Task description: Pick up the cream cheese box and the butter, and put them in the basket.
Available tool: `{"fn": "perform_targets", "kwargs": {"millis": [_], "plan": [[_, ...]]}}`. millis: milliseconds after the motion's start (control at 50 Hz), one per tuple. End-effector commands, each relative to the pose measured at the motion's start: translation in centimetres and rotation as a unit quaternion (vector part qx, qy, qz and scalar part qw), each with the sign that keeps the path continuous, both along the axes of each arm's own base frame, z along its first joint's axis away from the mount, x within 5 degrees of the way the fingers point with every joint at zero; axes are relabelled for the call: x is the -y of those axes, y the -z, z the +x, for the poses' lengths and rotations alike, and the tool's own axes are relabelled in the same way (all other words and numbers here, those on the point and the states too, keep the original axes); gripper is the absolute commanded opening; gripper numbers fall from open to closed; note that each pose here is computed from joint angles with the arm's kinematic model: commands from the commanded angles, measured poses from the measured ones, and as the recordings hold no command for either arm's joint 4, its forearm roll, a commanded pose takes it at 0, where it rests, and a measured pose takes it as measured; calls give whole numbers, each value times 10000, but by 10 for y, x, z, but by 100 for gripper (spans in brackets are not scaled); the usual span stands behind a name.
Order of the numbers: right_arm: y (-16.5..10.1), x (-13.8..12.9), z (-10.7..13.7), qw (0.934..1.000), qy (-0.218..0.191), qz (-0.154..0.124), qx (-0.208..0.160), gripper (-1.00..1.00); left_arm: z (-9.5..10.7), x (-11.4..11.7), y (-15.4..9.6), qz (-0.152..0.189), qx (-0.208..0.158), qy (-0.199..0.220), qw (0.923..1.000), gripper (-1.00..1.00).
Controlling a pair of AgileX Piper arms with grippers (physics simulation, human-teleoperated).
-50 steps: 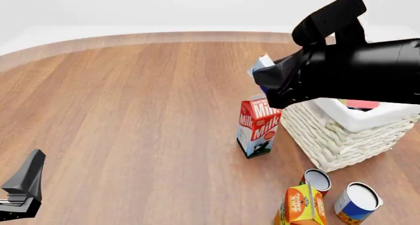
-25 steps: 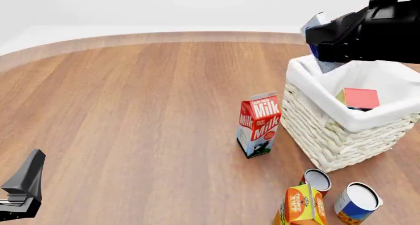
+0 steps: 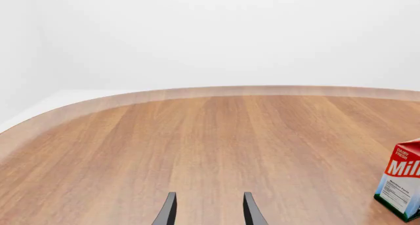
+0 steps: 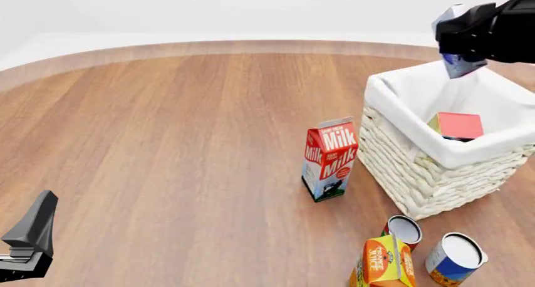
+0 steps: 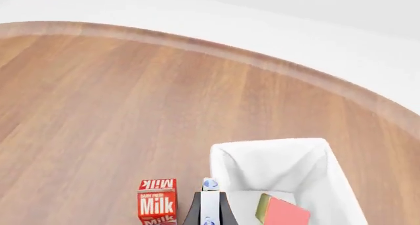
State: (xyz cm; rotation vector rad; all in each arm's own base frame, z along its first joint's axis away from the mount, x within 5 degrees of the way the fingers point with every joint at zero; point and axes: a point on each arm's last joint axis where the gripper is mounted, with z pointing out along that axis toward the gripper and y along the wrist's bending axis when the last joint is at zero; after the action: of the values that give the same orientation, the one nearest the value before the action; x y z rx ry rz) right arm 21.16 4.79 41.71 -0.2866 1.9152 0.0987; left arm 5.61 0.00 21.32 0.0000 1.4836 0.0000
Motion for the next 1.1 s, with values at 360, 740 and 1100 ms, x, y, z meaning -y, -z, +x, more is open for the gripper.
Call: {"fn": "perform_targets", "kwargs": {"millis": [360,740,1100], "plan": [[27,29,40,9961,831,180,-225,-100,0,0,0,0,0,0,10000,100],[50,34,56,9945,952,185,-406,-100,0,0,0,0,0,0,10000,100],[58,39,61,9933,1041,149,-477,-100,0,0,0,0,0,0,10000,100]]}}
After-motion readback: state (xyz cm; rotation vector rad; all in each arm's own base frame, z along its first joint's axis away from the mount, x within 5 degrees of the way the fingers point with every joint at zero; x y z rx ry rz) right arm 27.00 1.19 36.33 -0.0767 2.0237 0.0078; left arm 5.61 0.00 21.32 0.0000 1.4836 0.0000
